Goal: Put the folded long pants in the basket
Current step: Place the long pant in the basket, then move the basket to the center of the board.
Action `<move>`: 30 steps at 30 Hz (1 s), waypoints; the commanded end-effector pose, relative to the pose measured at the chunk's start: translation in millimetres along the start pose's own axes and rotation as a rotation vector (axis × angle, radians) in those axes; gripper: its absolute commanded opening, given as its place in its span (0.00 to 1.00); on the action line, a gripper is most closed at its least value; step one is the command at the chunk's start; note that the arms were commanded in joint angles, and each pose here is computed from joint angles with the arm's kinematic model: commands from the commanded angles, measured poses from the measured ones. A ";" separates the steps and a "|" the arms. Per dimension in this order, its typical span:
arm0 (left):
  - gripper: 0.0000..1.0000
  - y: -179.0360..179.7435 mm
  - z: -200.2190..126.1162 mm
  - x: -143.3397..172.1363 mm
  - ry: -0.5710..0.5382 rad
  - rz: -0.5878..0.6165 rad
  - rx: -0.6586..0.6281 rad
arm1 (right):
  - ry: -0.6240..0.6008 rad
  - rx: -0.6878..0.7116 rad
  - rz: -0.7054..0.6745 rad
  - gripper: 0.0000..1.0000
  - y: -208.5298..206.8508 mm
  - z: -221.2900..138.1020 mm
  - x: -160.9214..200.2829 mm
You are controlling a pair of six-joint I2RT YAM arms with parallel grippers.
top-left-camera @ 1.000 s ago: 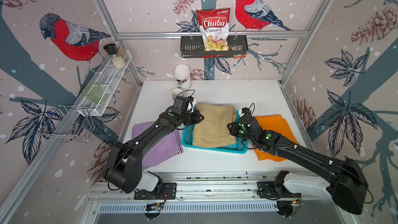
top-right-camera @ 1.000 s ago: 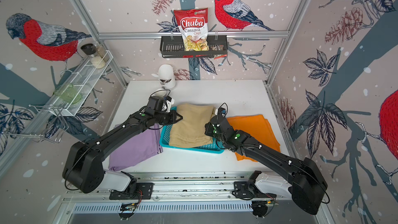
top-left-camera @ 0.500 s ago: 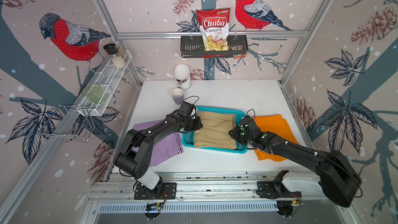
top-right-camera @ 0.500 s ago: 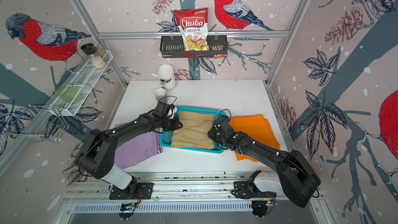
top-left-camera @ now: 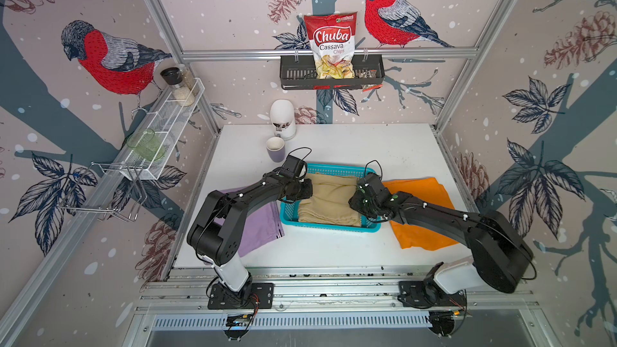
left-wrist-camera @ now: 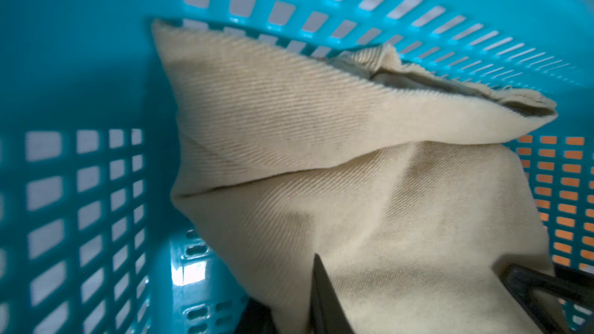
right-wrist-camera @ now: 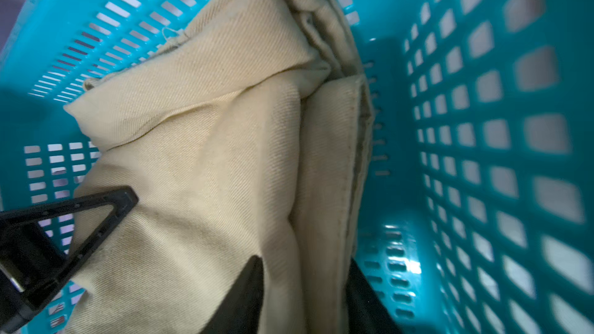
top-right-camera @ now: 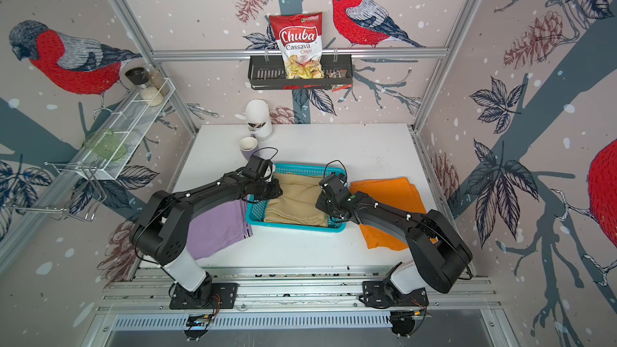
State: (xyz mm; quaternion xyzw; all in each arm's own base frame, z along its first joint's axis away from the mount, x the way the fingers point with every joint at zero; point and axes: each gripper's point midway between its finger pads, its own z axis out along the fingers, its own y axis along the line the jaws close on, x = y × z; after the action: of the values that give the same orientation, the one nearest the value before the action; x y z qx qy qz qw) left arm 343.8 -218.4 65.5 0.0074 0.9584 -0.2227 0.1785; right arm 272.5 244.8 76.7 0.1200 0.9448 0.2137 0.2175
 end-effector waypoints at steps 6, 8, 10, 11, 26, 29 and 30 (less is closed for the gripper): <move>0.84 -27.6 -37.4 -36.8 -0.094 0.008 0.040 | -0.097 0.099 -0.123 0.61 2.6 -29.3 -28.4; 0.84 -41.6 -48.4 -47.8 -0.115 0.009 0.080 | -0.116 0.126 -0.152 0.61 2.9 -39.2 -40.3; 0.84 -54.3 -61.2 -58.8 -0.145 0.015 0.115 | -0.125 0.161 -0.178 0.61 -3.8 -48.9 -51.9; 0.84 -58.5 -67.1 -63.8 -0.163 0.018 0.125 | -0.122 0.175 -0.182 0.61 -9.4 -50.9 -55.7; 0.84 -51.7 -86.0 -84.6 -0.290 -0.048 0.142 | -0.069 0.030 -0.101 0.30 -34.8 -23.2 -42.4; 0.84 -49.1 -82.6 -80.4 -0.280 -0.055 0.140 | -0.131 0.051 -0.095 0.14 -38.0 -23.2 -57.3; 0.84 -48.2 -81.3 -79.1 -0.274 -0.056 0.137 | -0.154 0.042 -0.103 0.12 -35.8 -23.5 -64.2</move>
State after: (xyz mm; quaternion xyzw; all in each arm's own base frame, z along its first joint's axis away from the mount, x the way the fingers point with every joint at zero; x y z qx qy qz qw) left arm 381.7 -219.5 175.2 -0.0343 0.9149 -0.2785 0.2903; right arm 289.8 189.4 90.1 0.0748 0.9504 0.1761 0.2451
